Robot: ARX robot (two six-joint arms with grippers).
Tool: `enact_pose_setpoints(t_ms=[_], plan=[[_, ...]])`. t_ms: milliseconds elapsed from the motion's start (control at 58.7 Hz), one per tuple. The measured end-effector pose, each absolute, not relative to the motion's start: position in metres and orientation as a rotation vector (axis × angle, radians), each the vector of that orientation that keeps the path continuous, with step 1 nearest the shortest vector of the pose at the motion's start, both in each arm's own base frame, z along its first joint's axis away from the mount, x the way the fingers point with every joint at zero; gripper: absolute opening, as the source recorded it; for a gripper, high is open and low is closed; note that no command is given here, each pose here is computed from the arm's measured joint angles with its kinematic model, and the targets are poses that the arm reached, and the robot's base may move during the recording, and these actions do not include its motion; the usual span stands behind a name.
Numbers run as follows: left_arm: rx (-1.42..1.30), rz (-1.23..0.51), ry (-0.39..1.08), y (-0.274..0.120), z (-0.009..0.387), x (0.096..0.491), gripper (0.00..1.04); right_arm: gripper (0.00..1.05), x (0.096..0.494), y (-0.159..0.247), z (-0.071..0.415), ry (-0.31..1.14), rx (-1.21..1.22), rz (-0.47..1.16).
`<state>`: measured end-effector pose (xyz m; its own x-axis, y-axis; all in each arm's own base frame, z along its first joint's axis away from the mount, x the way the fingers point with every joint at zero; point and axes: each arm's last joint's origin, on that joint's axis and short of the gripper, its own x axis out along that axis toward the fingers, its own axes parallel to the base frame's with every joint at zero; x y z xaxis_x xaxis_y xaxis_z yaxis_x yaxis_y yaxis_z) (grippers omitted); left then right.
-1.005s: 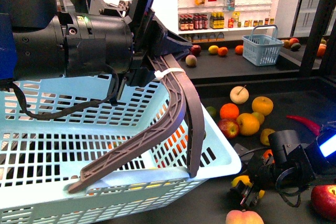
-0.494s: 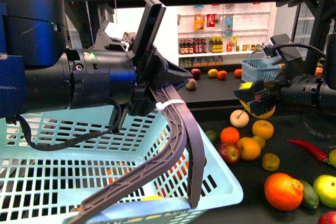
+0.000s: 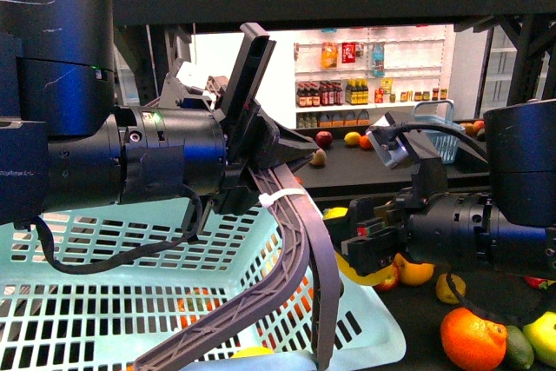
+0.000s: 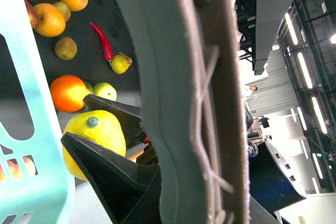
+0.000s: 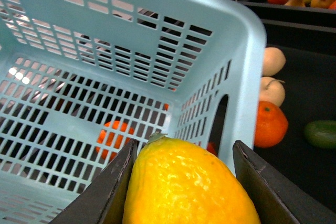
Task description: Pick lemon from shelf
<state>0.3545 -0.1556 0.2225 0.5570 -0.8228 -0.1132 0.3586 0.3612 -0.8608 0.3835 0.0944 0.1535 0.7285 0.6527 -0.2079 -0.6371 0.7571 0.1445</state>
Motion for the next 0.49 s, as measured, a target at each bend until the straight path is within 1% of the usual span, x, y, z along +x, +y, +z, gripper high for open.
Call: enact_pose_setpoints(t_ms=[221,273,494], plan=[[-0.905,-0.823,0.6,-0.156,0.222,0.354,0.07,0.51,0.383,0.109,0.139,0.31,0.096,0.711],[-0.905,-0.822,0.6,-0.156,0.222,0.354,0.07,0.6,0.383,0.111,0.135,0.321,0.105,0.71],[-0.906,-0.823,0.601,-0.156,0.222,0.354,0.07,0.92,0.385,0.108,0.142,0.289,0.169,0.669]])
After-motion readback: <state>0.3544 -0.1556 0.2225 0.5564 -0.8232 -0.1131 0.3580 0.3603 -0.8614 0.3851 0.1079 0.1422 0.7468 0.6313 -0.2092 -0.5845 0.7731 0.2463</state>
